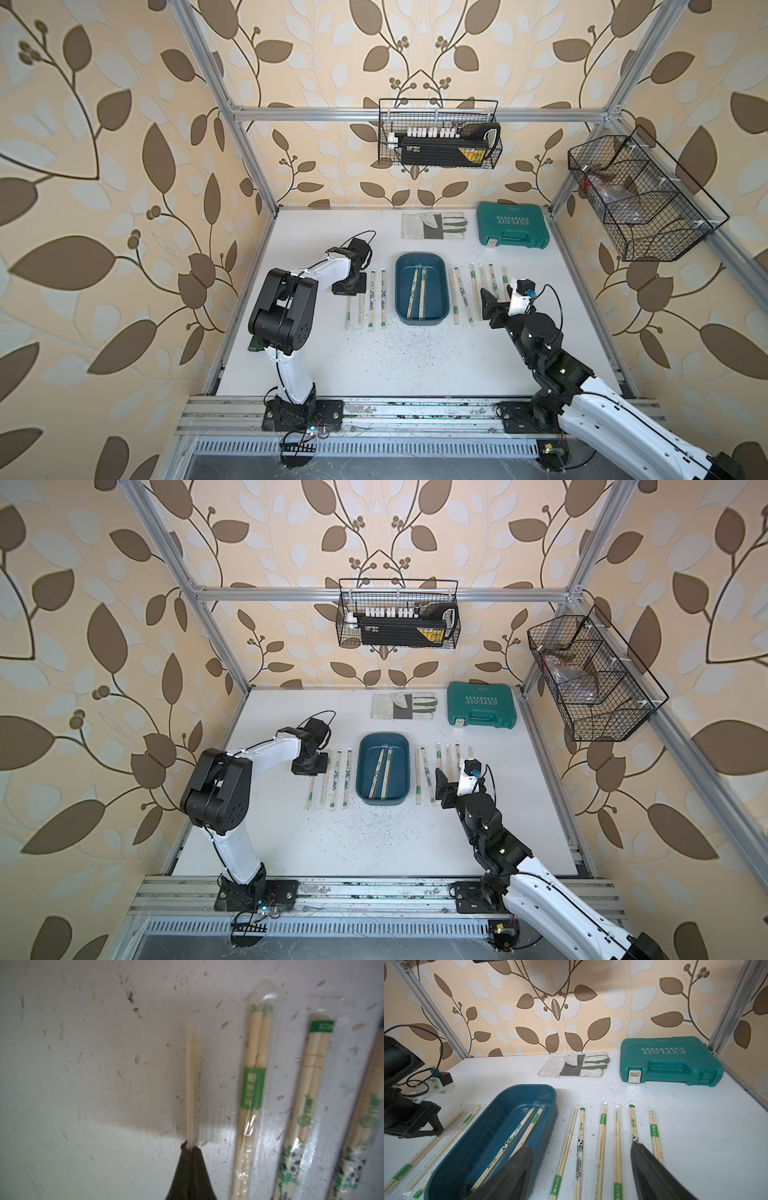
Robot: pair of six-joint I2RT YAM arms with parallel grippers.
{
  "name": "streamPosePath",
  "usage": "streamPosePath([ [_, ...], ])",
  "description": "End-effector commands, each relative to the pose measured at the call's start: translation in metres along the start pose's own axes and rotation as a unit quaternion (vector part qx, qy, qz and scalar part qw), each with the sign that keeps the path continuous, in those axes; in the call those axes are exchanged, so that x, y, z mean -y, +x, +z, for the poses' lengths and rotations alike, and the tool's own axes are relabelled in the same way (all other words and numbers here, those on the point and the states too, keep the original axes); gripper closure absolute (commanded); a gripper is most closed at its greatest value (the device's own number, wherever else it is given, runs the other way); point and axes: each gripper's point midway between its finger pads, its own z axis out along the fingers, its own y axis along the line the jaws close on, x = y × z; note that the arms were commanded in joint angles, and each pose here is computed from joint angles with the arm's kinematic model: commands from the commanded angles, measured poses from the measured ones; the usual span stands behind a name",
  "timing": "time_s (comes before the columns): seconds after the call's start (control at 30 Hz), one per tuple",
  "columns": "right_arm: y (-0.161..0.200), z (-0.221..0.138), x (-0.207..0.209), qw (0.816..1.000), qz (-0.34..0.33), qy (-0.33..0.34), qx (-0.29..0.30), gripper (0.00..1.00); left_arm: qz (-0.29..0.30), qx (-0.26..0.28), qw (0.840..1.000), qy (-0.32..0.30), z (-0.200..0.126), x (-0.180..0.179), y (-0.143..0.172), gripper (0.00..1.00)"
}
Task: Take the paired disposable chopsticks out of the storage box
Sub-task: Place the paired disposable chopsticks at the center of the board.
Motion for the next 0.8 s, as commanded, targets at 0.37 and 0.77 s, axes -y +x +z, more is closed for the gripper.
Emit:
streamPosePath([
  [0.37, -0.009, -0.001, -0.002, 1.0, 0.004, -0.002, 0.011, 0.23, -0.019, 0.011, 1.0, -0.019, -0.006, -0.006, -0.007, 0.68],
  [0.77, -0.009, -0.002, -0.002, 1.0, 0.004, -0.004, 0.011, 0.23, -0.027, 0.088, 0.996, 0.023, -0.105, 0.019, -0.027, 0.57],
])
